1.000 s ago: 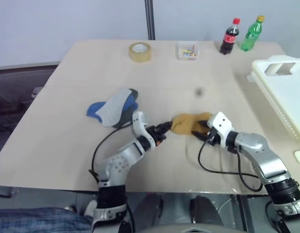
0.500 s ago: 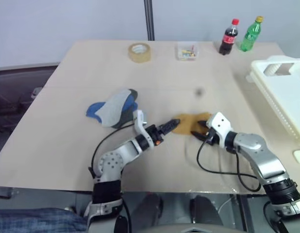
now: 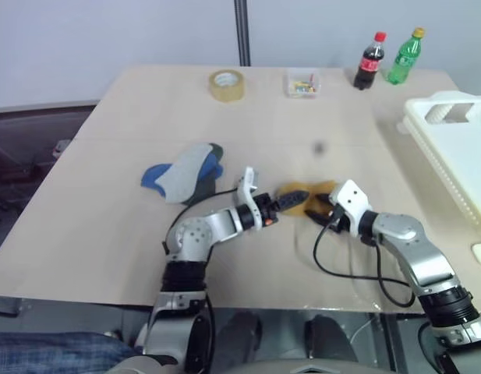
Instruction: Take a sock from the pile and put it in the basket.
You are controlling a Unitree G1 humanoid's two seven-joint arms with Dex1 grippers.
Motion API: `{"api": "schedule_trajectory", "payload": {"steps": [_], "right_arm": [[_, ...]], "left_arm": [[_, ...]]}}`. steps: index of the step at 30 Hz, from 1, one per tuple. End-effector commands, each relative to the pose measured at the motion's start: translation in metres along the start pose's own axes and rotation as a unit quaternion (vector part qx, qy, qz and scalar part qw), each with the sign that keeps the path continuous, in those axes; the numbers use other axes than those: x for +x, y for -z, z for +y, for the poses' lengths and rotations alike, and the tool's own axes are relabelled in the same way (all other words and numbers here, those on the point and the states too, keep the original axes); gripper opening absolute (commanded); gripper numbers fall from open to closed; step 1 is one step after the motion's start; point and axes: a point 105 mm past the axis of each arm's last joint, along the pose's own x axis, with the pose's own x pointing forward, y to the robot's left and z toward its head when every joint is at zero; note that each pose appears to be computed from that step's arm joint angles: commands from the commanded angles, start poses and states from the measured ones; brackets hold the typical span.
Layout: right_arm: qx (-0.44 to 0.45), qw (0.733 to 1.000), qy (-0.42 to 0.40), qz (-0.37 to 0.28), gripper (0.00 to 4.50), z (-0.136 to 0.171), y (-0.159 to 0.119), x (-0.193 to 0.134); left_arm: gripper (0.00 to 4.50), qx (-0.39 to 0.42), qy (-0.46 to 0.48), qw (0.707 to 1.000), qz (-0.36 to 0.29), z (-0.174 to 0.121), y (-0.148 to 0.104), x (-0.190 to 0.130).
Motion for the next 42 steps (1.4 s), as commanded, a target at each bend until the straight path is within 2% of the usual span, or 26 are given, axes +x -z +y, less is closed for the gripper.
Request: {"api": "schedule_trajectory", "payload": {"steps": [1, 8, 10, 14, 20, 25, 30, 33, 38, 42], "right_arm": [[0.001, 1.0, 0.011, 0.004, 2.58, -0.003, 0.001, -0.001], [0.004, 1.0, 0.019, 0.0, 2.58, -0.002, -0.001, -0.002], [0.007, 0.999, 0.032, -0.01, 2.58, -0.006, -0.007, -0.003], [0.003, 0.998, 0.049, -0.026, 2.58, -0.015, -0.02, -0.012], [-0.003, 0.998, 0.054, -0.036, 2.58, -0.019, -0.038, -0.03], [-0.003, 0.998, 0.059, -0.026, 2.58, -0.019, -0.037, -0.032], [-0.011, 0.997, 0.074, -0.038, 2.58, -0.028, -0.046, -0.034], [-0.017, 0.996, 0.086, -0.034, 2.58, -0.037, -0.047, -0.036], [-0.018, 0.996, 0.087, -0.028, 2.58, -0.041, -0.042, -0.028], [-0.021, 0.996, 0.076, -0.029, 2.58, -0.038, -0.043, -0.022]], "left_arm": [[4.46, 0.004, 0.043, 0.999, 0.006, -0.01, 0.008, 0.003], [4.46, 0.045, 0.177, 0.98, -0.081, -0.059, -0.014, -0.01], [4.46, 0.055, 0.196, 0.975, -0.089, -0.064, -0.012, -0.013], [4.46, 0.053, 0.189, 0.978, -0.072, -0.06, -0.004, -0.004], [4.46, 0.07, 0.159, 0.982, -0.069, -0.048, -0.004, 0.005], [4.46, 0.064, 0.112, 0.981, -0.143, -0.035, -0.03, -0.019], [4.46, 0.011, 0.043, 0.994, -0.1, -0.008, -0.019, -0.034], [4.46, 0.011, 0.025, 0.999, -0.04, -0.003, -0.002, -0.037], [4.46, -0.02, -0.006, 1.0, 0.014, 0.007, 0.017, -0.02], [4.46, -0.023, -0.018, 0.999, 0.017, 0.01, 0.017, -0.007]]}}
